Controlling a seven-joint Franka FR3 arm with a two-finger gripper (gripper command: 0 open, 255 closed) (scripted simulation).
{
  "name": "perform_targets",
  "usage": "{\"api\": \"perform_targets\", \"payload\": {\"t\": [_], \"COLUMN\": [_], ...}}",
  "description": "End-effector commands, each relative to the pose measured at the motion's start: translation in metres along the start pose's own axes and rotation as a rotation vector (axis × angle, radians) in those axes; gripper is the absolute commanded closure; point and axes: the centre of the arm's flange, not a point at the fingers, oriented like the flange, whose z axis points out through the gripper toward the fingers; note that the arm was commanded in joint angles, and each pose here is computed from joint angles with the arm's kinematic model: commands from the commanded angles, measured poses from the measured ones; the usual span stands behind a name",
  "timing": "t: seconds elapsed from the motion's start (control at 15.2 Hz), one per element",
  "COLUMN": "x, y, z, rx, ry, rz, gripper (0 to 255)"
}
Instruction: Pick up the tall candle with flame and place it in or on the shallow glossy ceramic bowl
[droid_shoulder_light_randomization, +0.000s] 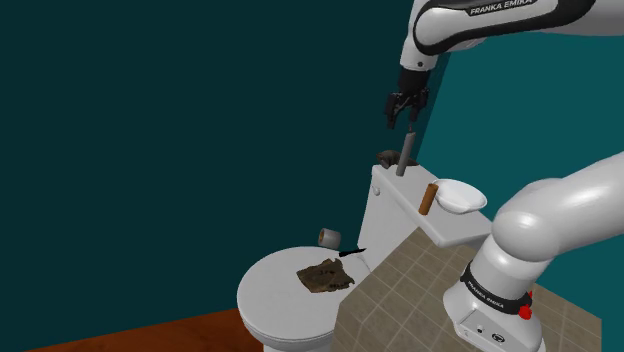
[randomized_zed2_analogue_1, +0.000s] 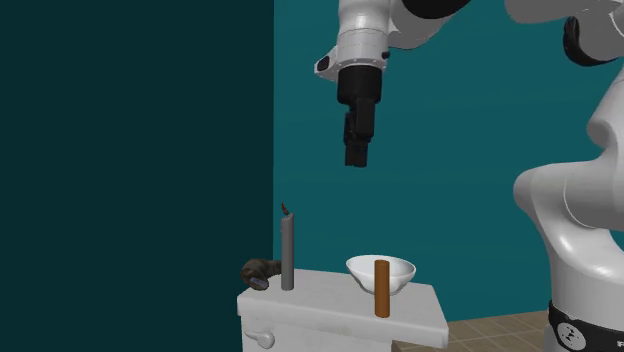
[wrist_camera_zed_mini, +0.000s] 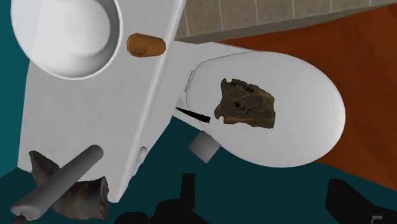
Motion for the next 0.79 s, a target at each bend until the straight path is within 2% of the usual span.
{"api": "perform_targets", "payload": {"t": [0.0,0.73], "x": [0.012,0.074], "y": [0.018,0.117], "z": [0.01,0.071], "rx": [-0.013,-0.083], "ry": [0.015,0.086], "rz": [0.034,0.219], "gripper": [0,0]}}
